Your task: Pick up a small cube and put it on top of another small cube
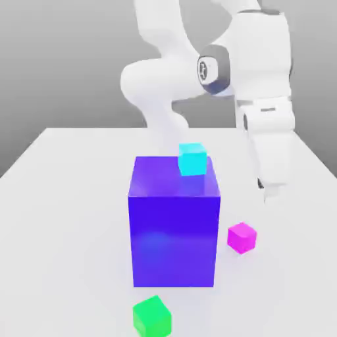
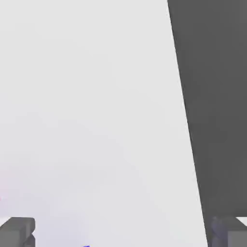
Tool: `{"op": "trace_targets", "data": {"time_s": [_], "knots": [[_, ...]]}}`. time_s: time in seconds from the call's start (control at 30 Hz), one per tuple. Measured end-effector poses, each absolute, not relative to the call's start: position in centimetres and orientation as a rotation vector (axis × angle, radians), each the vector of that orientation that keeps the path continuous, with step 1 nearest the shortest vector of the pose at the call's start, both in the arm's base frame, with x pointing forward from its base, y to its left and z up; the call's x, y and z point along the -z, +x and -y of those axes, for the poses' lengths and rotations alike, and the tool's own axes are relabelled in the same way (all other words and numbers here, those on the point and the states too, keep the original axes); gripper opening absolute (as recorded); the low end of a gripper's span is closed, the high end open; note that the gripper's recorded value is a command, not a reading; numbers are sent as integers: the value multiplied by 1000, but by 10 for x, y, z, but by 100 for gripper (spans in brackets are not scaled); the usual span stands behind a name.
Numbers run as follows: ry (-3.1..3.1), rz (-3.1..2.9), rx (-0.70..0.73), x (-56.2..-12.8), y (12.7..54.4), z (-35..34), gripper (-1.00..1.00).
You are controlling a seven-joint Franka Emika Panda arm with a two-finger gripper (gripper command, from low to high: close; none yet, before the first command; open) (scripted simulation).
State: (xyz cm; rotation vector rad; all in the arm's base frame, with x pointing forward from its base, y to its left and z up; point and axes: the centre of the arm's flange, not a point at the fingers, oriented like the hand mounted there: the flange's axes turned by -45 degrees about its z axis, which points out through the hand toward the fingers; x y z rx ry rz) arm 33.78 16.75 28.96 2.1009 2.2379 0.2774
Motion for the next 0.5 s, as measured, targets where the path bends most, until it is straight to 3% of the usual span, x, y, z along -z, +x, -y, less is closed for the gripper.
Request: {"op": "trace_targets", "data": {"time_s": [0.27,0.5], "knots": [[1545,-2730,-23,-197,258,-175,0],[1490,-2775,-12,-150,253,-176,0]]}}
